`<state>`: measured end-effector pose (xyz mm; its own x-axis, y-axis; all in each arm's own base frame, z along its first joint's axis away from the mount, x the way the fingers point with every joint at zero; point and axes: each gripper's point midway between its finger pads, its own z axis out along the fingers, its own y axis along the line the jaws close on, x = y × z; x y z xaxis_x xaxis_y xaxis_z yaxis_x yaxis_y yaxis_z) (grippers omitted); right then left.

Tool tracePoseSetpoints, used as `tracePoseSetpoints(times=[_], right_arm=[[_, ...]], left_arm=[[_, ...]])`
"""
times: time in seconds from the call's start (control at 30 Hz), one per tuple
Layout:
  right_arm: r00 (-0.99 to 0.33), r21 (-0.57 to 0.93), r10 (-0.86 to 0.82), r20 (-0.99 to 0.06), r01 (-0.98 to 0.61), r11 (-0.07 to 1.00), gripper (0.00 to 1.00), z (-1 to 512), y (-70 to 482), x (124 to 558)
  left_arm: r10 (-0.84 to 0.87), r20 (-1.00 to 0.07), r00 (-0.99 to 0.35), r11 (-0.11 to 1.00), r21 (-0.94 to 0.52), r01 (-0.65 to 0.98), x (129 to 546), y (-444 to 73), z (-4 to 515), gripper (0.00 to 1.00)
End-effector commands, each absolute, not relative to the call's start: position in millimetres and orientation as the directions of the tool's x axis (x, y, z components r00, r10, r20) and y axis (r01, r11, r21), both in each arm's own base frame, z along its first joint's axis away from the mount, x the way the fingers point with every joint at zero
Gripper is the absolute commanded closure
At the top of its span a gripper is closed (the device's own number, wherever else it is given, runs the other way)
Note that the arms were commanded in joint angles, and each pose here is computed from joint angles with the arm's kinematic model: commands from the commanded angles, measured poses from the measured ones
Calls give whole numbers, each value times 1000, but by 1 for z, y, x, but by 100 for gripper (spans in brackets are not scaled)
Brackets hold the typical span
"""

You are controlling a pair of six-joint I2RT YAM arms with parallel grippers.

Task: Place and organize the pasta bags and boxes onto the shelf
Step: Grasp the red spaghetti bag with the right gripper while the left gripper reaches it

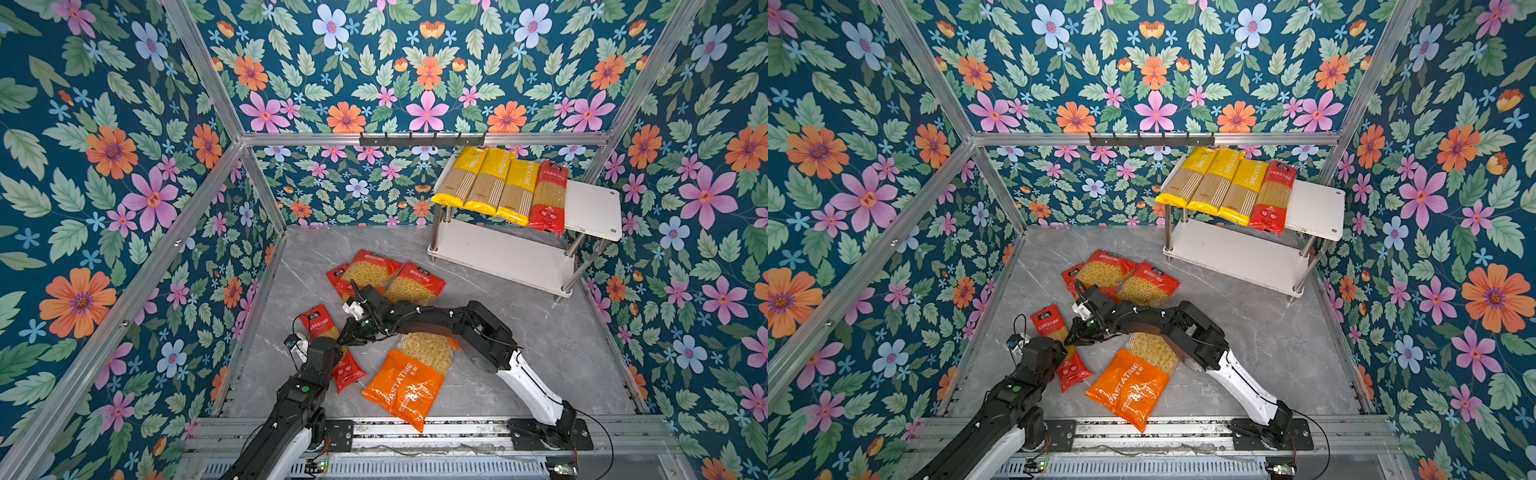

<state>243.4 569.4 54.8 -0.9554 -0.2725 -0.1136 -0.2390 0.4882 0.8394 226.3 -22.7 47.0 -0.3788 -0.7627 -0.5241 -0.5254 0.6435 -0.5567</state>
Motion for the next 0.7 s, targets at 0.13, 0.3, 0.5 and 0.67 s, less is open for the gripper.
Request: tracePoseSetpoints(times=[0.13,0.3,0.5,0.67], right_arm=[[-952,922,-201,-231,-281,267,92,125,574,258],[-946,939,-154,-287,-309,153,95,168,554,264],[-935,933,-119,-333,-345,100,97,203,518,265],[-935,922,-20,-355,-354,155,98,210,467,275]], left_arm=[[-730,-583,-356,681,-577,-452,244,-27,107,51],[-704,-647,-293,706,-589,-394,254,-23,165,48],[-654,-704,-277,753,-568,-334,265,-26,203,47],[-656,-690,-306,755,-609,-245,279,-46,210,46]])
